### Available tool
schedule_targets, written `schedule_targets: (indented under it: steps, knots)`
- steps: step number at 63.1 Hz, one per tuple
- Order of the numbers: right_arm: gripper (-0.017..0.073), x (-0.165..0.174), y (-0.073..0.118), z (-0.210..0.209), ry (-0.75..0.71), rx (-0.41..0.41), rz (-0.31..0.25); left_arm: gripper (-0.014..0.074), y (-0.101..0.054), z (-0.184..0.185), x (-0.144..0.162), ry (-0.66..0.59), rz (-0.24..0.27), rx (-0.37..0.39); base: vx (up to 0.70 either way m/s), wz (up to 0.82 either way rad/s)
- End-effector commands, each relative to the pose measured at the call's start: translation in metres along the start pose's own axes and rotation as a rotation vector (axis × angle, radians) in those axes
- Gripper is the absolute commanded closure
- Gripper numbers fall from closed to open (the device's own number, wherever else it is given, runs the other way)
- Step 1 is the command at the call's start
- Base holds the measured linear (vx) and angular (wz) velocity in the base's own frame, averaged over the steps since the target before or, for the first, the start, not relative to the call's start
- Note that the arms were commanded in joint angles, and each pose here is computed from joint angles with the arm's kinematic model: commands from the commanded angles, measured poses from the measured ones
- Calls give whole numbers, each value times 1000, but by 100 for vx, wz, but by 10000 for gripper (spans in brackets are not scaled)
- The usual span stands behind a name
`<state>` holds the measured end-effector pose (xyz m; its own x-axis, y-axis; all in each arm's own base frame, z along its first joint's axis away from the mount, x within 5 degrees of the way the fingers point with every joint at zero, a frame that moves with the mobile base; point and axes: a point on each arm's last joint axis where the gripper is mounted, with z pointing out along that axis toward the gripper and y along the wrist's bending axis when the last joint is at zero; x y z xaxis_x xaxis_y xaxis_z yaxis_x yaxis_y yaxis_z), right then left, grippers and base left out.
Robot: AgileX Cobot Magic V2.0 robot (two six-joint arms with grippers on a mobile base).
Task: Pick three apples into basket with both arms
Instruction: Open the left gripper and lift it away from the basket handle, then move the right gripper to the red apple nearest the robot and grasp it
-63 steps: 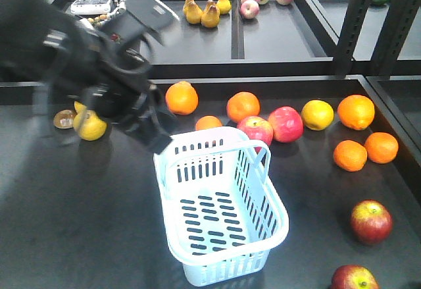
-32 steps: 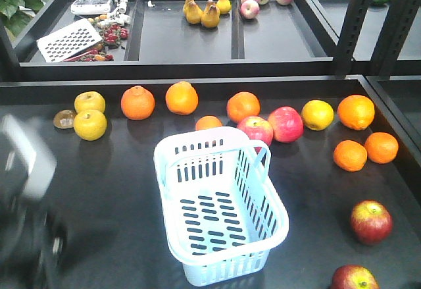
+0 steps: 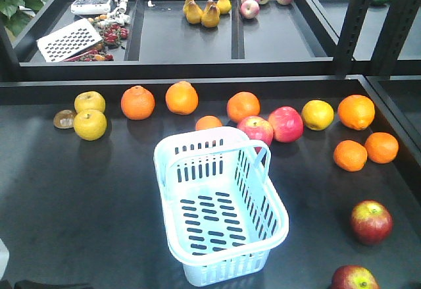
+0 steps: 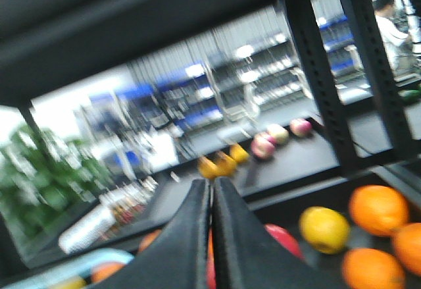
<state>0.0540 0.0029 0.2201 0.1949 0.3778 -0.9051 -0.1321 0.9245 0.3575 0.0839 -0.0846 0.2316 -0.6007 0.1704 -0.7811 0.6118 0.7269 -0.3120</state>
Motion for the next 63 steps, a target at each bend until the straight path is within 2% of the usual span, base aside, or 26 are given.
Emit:
schedule_targets:
  steps: [1, 4, 9, 17, 20, 25, 30, 33, 38, 44, 48, 52, 63]
  knots:
    - [564, -30, 11, -1, -115, -40, 96, 600, -1, -3, -13, -78, -21, -7, 0, 0]
    - [564, -41, 15, 0, -77, -23, 93, 600, -1, -3, -13, -76, -21, -6, 0, 0]
    - [564, -60, 22, 3, 55, 39, 10, 600, -1, -3, -13, -76, -21, -6, 0, 0]
    - [563, -84, 30, 12, 365, 157, -112, 600, -1, -3, -13, -77, -20, -7, 0, 0]
    - [558, -89, 33, 19, 528, 189, -165, 600, -1, -3, -13, -77, -20, -7, 0, 0]
    - [524, -90, 37, 35, 742, 180, -215, 600, -1, -3, -13, -78, -20, -7, 0, 0]
    - [433, -87, 44, 55, 889, 97, -253, 600, -1, -3, -14, -85, -21, -11, 0, 0]
    - [333, -80, 47, 68, 952, 42, -250, 600, -1, -3, -14, -89, -21, -13, 0, 0]
    - [153, -70, 47, 86, 985, -17, -278, 600, -1, -3, -14, -90, -21, -13, 0, 0]
    - [-51, -62, 43, 101, 1001, -15, -270, 600, -1, -3, -14, -90, -21, -13, 0, 0]
    - [-136, -55, 40, 108, 1043, 0, -262, 600, -1, -3, -14, -90, -21, -13, 0, 0]
    - [-170, -45, 35, 114, 1113, 23, -246, 600, -1, -3, -14, -90, -21, -13, 0, 0]
    - [-151, -8, 20, 136, 1322, 72, -203, 600, -1, -3, -14, -90, -21, -13, 0, 0]
